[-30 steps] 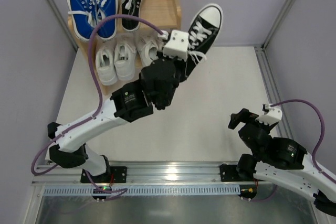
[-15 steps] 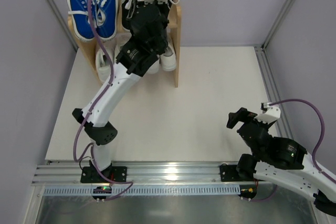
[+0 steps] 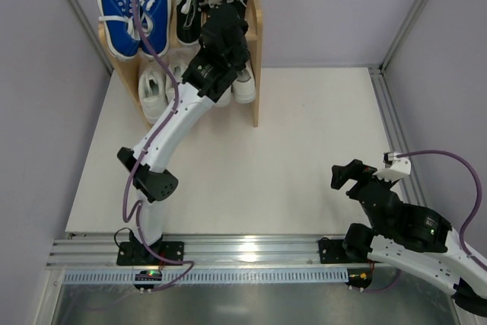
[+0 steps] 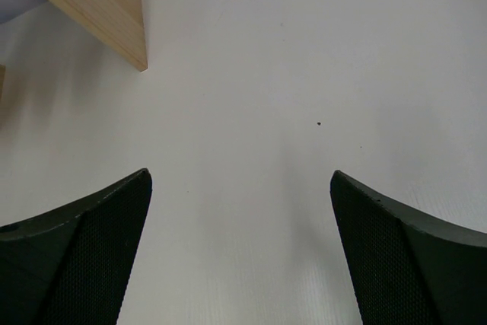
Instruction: Place and organize the shoes onto the shoe shelf
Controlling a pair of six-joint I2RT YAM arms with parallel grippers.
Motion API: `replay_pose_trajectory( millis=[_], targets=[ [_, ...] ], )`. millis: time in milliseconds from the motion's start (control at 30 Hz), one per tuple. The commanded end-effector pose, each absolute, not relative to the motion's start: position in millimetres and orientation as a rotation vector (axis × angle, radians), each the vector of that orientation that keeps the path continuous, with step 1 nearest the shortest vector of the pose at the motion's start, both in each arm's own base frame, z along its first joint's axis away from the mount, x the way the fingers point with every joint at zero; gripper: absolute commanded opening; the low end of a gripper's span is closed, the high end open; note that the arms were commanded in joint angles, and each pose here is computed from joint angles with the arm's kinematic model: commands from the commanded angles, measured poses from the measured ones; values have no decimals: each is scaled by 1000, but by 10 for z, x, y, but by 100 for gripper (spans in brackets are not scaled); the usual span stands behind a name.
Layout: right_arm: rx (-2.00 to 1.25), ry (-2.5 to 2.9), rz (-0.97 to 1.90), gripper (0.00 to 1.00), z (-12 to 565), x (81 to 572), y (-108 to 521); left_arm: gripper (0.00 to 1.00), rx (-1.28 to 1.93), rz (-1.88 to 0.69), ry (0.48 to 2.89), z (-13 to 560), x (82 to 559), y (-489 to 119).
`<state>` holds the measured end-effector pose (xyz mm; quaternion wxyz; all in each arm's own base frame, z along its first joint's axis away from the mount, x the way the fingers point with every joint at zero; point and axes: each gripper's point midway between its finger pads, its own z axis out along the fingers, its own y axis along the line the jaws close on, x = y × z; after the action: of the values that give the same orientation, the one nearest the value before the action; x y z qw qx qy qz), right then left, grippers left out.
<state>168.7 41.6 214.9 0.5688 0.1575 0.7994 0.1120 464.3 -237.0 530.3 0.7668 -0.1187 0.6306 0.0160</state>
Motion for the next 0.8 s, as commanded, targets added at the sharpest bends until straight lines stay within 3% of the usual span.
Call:
replay_pose_trajectory(
  millis=[0,500,767],
  targets=[
    [351,1855,284,100,2199,1700,434,0,-521,-202,1138,5978,4454,-2095],
    [339,1839,307,100,2210,1698,444,0,-572,-358,1216,5648,4663,-2394],
    [330,1837,309,100,2208,1705,460,0,-577,-368,1225,5736,4519,-2278]
  ],
)
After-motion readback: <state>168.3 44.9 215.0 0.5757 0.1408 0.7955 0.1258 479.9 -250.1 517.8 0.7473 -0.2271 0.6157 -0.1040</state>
